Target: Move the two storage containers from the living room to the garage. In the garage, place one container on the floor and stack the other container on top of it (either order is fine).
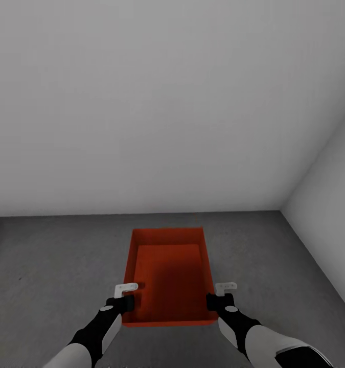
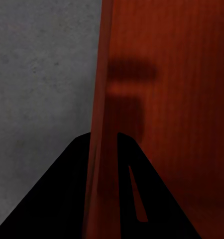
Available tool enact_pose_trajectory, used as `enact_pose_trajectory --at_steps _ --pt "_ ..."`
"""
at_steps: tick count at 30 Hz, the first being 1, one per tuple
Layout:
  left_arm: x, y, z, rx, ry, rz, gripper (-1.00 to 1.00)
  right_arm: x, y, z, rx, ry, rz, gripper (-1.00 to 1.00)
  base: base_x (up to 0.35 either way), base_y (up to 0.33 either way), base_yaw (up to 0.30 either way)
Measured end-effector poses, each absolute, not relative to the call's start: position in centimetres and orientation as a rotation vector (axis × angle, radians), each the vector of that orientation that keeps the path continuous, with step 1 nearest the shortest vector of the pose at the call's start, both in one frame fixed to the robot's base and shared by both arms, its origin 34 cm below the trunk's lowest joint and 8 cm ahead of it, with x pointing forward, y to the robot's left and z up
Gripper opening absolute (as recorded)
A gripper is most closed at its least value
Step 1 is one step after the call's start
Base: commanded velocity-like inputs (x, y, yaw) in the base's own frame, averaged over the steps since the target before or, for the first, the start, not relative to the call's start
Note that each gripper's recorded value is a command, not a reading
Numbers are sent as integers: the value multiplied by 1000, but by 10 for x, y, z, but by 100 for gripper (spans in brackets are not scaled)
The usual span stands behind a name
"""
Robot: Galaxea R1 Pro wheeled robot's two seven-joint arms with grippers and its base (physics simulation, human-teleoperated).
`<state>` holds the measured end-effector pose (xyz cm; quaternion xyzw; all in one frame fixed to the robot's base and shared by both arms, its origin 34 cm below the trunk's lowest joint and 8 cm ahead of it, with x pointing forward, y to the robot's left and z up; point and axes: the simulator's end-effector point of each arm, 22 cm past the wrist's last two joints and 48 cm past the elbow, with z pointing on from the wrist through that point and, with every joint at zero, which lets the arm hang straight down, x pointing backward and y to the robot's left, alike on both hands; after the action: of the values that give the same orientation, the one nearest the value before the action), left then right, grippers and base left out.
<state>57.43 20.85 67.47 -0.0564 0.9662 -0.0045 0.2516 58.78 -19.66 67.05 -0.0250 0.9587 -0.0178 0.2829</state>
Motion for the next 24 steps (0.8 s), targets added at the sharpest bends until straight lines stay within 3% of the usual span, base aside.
enact_pose_trajectory --at_steps 24 --pt "562 209 657 -155 2666 -9 -100 575 -197 653 -68 2604 -47 -100 0 0 0"
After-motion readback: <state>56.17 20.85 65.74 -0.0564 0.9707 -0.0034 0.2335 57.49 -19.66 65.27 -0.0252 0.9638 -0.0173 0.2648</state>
